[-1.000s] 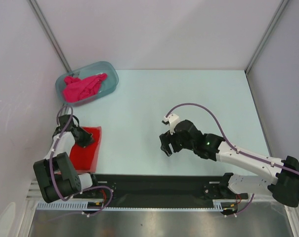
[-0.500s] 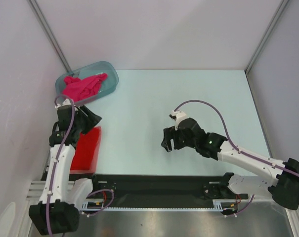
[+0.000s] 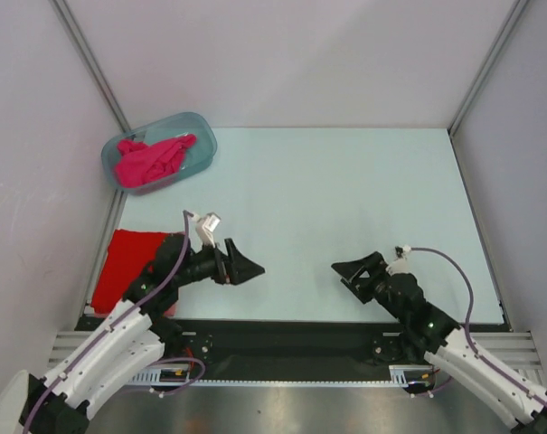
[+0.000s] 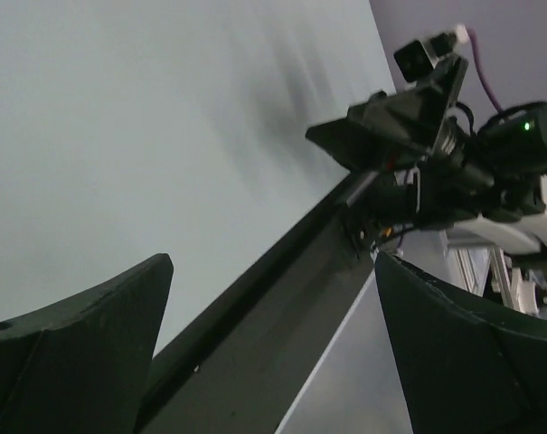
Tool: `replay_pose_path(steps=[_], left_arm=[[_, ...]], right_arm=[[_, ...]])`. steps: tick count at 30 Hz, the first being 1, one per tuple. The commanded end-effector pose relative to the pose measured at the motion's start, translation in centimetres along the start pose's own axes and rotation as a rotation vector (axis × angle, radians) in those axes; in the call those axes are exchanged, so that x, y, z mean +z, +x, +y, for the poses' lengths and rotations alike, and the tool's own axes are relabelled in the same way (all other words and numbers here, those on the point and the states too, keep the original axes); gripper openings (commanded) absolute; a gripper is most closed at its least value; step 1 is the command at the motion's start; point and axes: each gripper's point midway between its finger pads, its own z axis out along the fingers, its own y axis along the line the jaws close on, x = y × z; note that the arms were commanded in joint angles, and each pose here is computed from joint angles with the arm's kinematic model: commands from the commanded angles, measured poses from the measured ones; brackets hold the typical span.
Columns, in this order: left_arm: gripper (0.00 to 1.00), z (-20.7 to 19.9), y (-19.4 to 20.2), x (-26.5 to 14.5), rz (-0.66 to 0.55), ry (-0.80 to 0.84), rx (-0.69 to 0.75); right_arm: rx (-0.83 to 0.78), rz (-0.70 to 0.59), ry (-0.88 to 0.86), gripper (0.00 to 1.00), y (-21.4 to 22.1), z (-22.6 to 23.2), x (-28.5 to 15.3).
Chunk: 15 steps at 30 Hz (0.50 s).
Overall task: Fold and stack the t-shirts
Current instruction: Reset both grippers
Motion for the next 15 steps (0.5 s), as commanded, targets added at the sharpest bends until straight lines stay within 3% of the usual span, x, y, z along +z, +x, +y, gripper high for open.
replay_pose_path(steps=[1,3,5,10,12,15], left_arm=[[1.0,-2.5,2.7,-0.7,-0.009,0.234,0.005],[1.0,-3.2,3.6,-1.7,-0.063,0.335,-0.003],[1.0,-4.0,4.1,-2.7,-0.09,0.42,-0.013],[1.0,-6.1,4.7,-5.6,-0.202,0.62,0.119],[1.0,-5.5,6.1,-5.2,-0.169,0.674,0.098],[1.0,-5.7,7.3,-5.8,-0.152,0.786,0.054]], right_arm=[[0.242,-0.126,-0.09,0.84,-2.0,1.3,-1.4],[0.216,-0.12,-0.009,0.95,-1.5,-0.1,-1.7],[0.177,-0.095,0.039,0.98,-0.8,-0.1,-1.7],[0.189,-0.07,-0.051,0.98,1.8,-0.2,-1.0],[0.29,-0.082,-0.127,1.0,2.0,0.3,-0.8],[0.269,-0.086,-0.16,1.0,2.6,0.7,-1.3]])
